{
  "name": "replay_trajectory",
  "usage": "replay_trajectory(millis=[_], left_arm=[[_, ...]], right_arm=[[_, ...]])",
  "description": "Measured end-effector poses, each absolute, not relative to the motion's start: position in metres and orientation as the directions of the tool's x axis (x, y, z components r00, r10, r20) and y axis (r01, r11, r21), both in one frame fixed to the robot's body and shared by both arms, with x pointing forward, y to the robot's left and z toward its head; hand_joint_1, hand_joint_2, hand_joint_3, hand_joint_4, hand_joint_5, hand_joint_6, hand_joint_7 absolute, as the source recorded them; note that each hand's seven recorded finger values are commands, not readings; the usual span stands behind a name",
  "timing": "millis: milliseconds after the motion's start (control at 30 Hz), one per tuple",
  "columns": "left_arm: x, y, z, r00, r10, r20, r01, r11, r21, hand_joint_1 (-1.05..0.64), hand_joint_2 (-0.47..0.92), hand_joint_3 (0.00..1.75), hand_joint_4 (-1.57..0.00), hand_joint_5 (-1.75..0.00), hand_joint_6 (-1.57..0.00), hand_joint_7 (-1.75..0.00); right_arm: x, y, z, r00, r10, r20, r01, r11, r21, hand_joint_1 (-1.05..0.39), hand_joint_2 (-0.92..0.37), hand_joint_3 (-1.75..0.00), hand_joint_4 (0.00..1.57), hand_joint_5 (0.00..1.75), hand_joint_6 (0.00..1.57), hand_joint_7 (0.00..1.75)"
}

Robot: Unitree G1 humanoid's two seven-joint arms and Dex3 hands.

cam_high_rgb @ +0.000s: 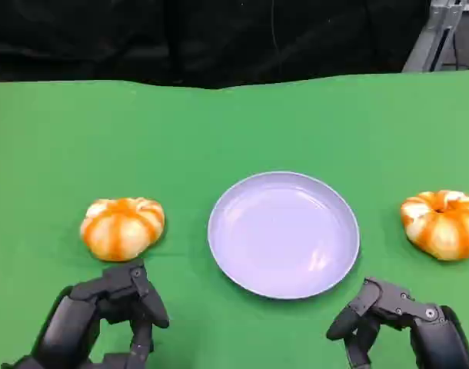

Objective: Grasp the bread from the table and place it into the plate.

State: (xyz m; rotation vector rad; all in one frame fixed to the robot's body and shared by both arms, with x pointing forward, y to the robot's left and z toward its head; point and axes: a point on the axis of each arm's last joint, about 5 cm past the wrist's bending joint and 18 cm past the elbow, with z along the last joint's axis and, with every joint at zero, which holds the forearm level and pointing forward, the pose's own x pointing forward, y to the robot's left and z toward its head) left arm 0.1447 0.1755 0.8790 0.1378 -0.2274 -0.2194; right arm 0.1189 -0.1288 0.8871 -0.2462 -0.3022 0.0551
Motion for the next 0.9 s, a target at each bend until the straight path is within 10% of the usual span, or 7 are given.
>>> replay_trajectory(millis=[667,900], left_arm=[[0.1467,0.1754,0.878,0.951,-0.231,0.205,0.201,0.967,0.158,0.1,0.31,1.51,-0.85,-1.75,-0.81,-1.59],[0.1473,0.1782,0.8789,0.95,-0.239,0.202,0.203,0.962,0.181,0.04,0.41,1.3,-0.76,-1.55,-0.74,-1.32]], right_arm=[[0.1207,-0.1288,0.8859,0.948,0.097,0.303,-0.02,0.969,-0.247,-0.01,-0.31,-1.36,0.84,1.64,0.83,1.29],[0.1204,-0.1288,0.8853,0.948,0.098,0.302,-0.02,0.968,-0.251,-0.02,-0.3,-1.36,0.85,1.67,0.83,1.29]])
